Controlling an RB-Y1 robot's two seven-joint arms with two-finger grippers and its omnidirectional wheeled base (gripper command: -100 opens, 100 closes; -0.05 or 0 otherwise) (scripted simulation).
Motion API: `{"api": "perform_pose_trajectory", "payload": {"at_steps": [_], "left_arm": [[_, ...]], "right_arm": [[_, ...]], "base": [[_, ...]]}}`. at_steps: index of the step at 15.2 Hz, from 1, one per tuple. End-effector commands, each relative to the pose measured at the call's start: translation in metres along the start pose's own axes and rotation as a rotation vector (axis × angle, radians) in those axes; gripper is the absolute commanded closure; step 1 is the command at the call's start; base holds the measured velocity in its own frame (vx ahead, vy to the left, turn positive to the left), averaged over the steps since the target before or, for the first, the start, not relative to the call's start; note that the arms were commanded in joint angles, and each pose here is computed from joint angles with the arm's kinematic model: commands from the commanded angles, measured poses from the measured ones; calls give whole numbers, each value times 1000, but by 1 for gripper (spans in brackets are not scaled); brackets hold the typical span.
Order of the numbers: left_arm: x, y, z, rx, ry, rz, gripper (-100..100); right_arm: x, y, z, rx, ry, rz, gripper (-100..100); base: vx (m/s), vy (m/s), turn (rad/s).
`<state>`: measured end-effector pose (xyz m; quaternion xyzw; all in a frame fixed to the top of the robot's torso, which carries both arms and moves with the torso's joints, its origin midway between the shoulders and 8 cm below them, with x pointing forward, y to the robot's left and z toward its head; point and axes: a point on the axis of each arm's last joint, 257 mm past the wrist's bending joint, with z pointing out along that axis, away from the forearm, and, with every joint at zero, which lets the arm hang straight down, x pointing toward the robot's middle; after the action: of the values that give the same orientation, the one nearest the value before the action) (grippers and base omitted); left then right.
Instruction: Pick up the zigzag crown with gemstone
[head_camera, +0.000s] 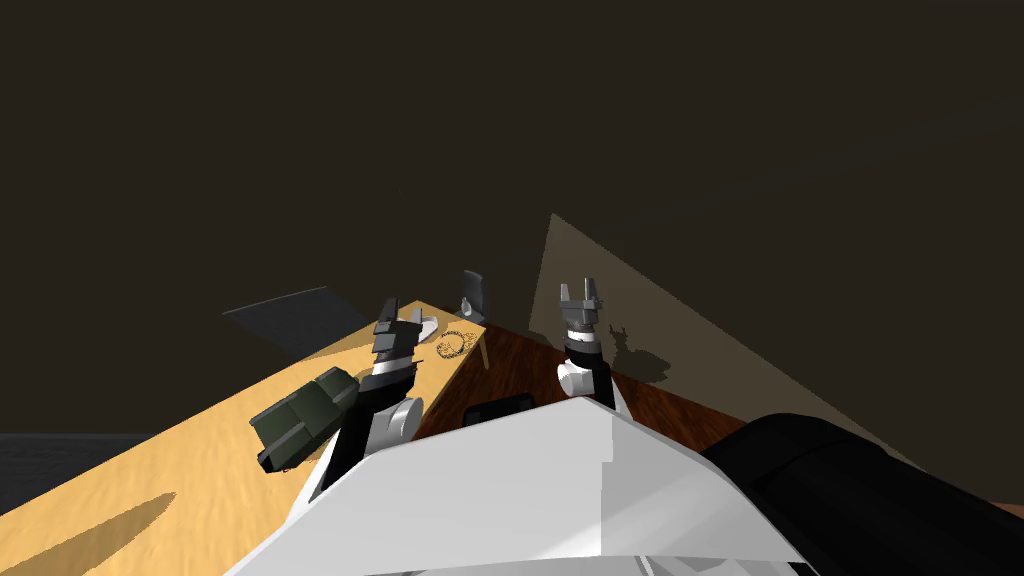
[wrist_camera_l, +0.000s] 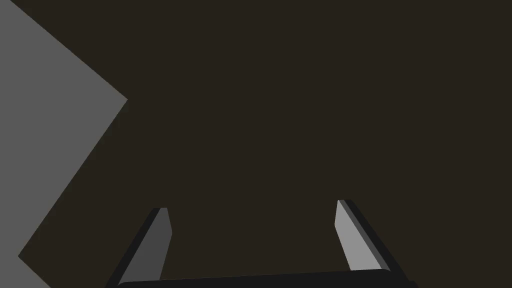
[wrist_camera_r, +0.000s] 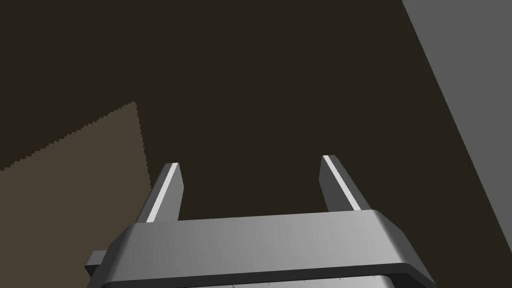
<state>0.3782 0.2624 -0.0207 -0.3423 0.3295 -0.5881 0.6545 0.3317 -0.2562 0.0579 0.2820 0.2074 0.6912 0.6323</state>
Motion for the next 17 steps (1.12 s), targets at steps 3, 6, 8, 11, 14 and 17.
{"api": "perform_pose_trajectory", "payload": {"at_steps": [3, 6, 8, 11, 14, 17], "left_arm": [[4, 20, 1, -49, 48, 3, -100], [4, 46, 2, -112, 70, -14, -100], [4, 57, 2, -138, 75, -22, -100], [2, 93, 2, -228, 81, -55, -100], [0, 121, 1, -297, 79, -82, -100], [-1, 135, 0, -333, 76, -97, -100]], "right_arm": [[0, 0, 0, 0, 0, 0, 0], [0, 0, 0, 0, 0, 0, 0], [0, 0, 0, 0, 0, 0, 0], [0, 0, 0, 0, 0, 0, 0], [0, 0, 0, 0, 0, 0, 0], [0, 0, 0, 0, 0, 0, 0]], "base": [[3, 0, -13], [10, 1, -24], [10, 0, -14], [13, 1, -34], [14, 0, -23], [12, 0, -23]]}}
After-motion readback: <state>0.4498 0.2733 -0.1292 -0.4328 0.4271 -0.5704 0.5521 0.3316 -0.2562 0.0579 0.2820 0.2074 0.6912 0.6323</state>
